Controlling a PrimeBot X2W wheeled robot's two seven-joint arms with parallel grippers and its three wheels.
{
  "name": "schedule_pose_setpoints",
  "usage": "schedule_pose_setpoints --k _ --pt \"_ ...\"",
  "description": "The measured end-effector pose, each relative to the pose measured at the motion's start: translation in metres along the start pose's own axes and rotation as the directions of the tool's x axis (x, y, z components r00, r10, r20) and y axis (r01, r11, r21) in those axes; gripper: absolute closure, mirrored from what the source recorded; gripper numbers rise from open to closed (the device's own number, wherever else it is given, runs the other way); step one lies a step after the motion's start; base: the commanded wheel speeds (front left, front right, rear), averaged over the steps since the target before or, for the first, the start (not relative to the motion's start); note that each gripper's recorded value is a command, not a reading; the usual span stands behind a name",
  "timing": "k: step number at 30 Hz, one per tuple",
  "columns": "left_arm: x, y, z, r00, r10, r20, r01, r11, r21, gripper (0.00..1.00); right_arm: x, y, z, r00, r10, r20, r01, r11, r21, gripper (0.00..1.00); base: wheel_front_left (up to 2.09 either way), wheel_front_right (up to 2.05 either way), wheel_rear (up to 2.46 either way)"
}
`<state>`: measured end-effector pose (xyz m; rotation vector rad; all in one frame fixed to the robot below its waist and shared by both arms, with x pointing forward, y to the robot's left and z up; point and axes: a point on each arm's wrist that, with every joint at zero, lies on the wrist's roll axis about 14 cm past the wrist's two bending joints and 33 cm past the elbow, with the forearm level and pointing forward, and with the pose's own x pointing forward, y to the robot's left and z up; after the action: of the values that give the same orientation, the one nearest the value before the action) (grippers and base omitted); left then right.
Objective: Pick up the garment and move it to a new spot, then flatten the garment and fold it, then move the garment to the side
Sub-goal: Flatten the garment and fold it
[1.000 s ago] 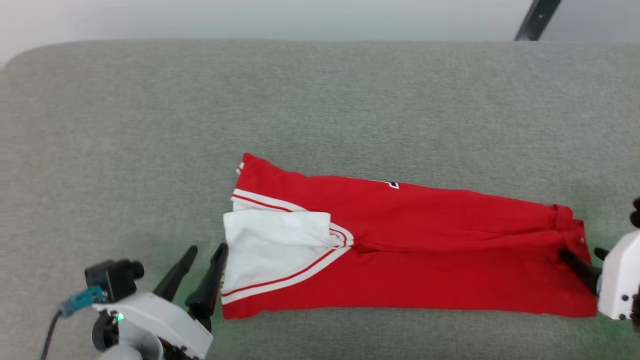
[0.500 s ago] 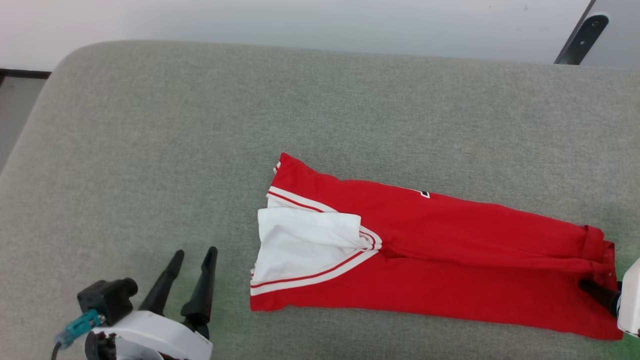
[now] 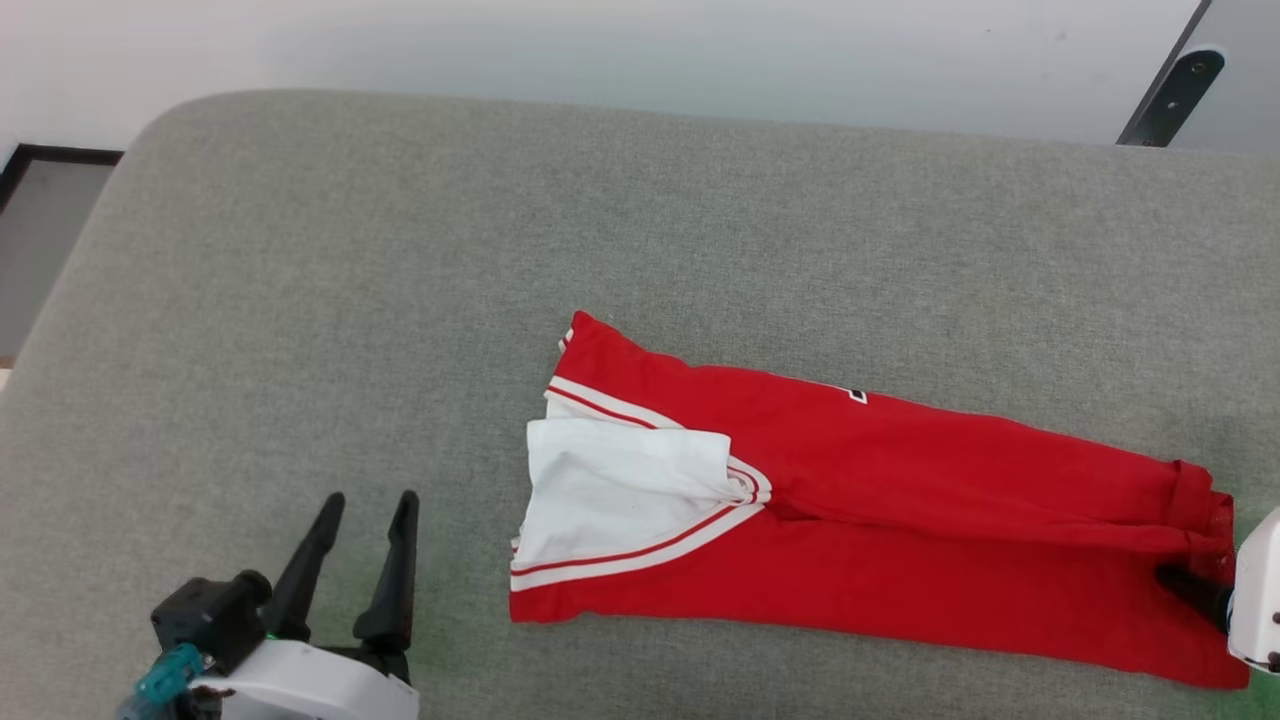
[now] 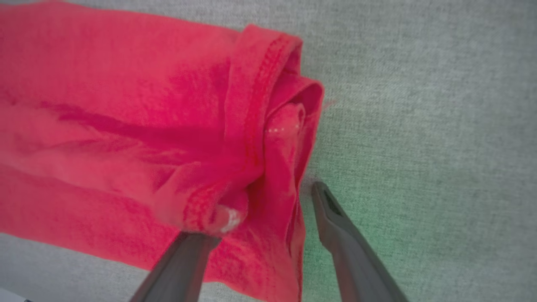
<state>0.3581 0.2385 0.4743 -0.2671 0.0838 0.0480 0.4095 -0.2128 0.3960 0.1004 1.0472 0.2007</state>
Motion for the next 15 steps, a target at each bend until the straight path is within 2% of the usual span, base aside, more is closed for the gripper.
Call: schedule_pose_setpoints --k 5,12,13,14,15 --pt "0.001 -0.002 0.008 0.999 -0.012 0.035 0.009 0.996 0.084 0.00 0.002 0.002 0.002 1.000 0.003 0.003 -0.003 1.000 0.017 0.00 0.00 0.00 0.00" --pt "-0.004 -0.006 0.000 0.999 -0.028 0.028 0.025 0.994 0.103 0.00 0.011 0.002 -0.001 1.000 -0.008 -0.029 0.009 0.999 0.038 0.00 0.00 0.00 0.00" --pt "-0.004 -0.006 -0.001 0.999 -0.027 0.025 0.024 0.995 0.102 0.00 0.013 0.003 -0.003 0.999 -0.006 -0.042 0.008 0.999 0.040 0.07 0.00 0.00 0.00" --pt "-0.003 -0.006 0.000 0.999 -0.023 0.029 0.020 0.994 0.104 0.00 0.015 0.004 -0.003 0.999 -0.004 -0.050 0.006 0.999 0.039 0.53 0.00 0.00 0.00" --pt "-0.003 -0.005 -0.001 0.999 -0.020 0.028 0.017 0.994 0.104 0.00 0.016 0.004 -0.002 0.999 -0.003 -0.052 0.005 0.999 0.041 0.81 0.00 0.00 0.00"
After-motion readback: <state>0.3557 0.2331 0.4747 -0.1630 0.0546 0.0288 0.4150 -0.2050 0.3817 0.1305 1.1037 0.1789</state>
